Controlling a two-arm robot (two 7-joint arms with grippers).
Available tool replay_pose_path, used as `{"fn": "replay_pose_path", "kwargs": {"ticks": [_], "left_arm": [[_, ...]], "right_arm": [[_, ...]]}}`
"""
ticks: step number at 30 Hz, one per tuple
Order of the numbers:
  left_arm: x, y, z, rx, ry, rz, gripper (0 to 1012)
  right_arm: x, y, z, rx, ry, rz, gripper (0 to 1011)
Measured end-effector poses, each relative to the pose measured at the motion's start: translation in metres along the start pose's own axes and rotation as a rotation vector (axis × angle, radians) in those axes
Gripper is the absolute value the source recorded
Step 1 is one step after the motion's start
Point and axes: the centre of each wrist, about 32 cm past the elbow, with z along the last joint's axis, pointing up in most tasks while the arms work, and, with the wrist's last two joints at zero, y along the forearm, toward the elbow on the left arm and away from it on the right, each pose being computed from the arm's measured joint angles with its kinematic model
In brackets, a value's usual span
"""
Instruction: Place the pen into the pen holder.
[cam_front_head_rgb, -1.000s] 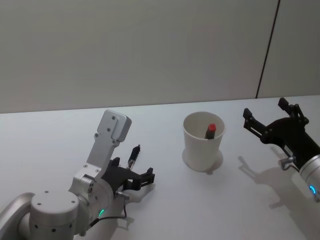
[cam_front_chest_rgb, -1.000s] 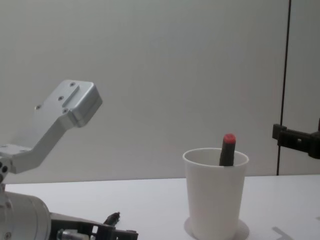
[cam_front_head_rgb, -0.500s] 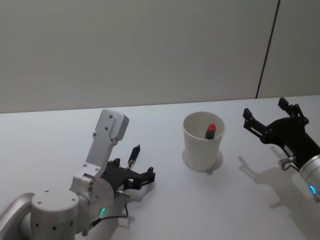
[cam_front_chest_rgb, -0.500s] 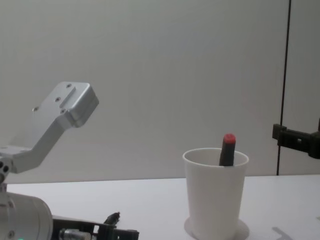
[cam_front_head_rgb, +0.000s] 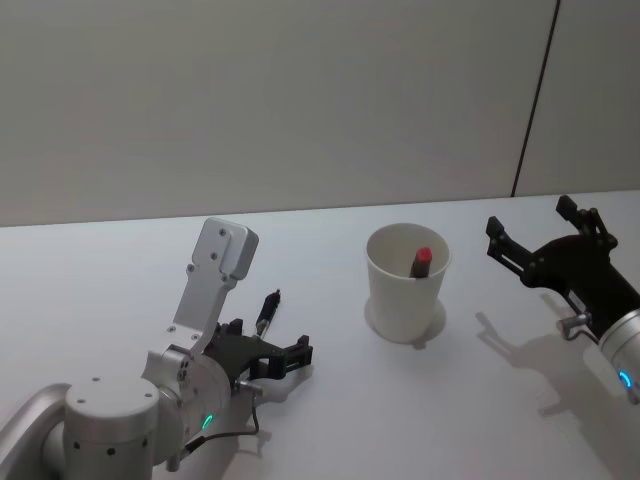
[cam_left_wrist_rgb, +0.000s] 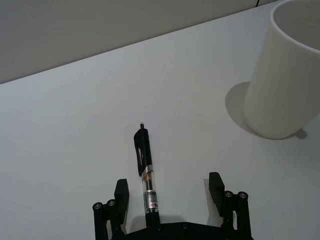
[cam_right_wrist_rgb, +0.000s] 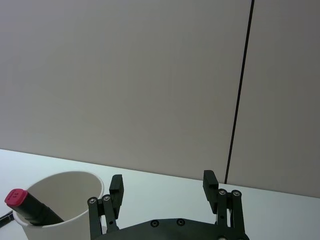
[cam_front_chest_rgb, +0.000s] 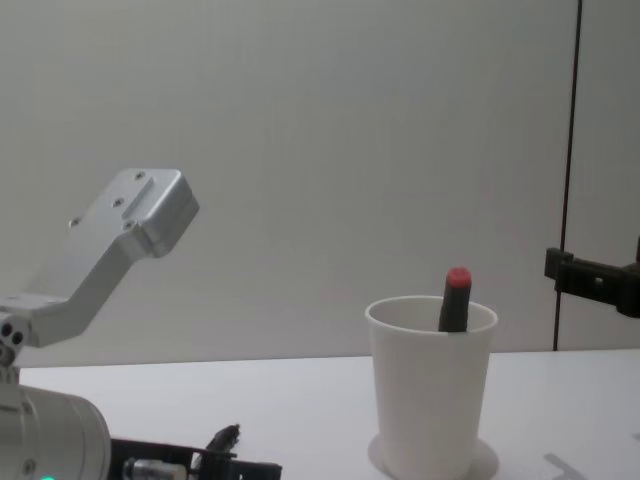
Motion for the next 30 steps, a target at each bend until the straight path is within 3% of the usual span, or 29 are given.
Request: {"fn": "replay_pose_path", "kwargs": {"ticks": [14, 23, 30], "left_arm": [[-0.0001, -0.0011, -0.0001, 0.011, 0.028, -0.005, 994], [-0.0001, -0.0013, -0.0002, 0.013, 0.036, -0.003, 785], [-0.0001, -0.0014, -0.0004, 0.014, 0.039, -0.002, 550]], "right_arm": [[0.0, 0.0, 0.0, 0.0, 0.0, 0.0, 1002], [0.0, 0.0, 0.0, 0.0, 0.0, 0.0, 1002], [0.0, 0.0, 0.0, 0.0, 0.0, 0.0, 1001]]}}
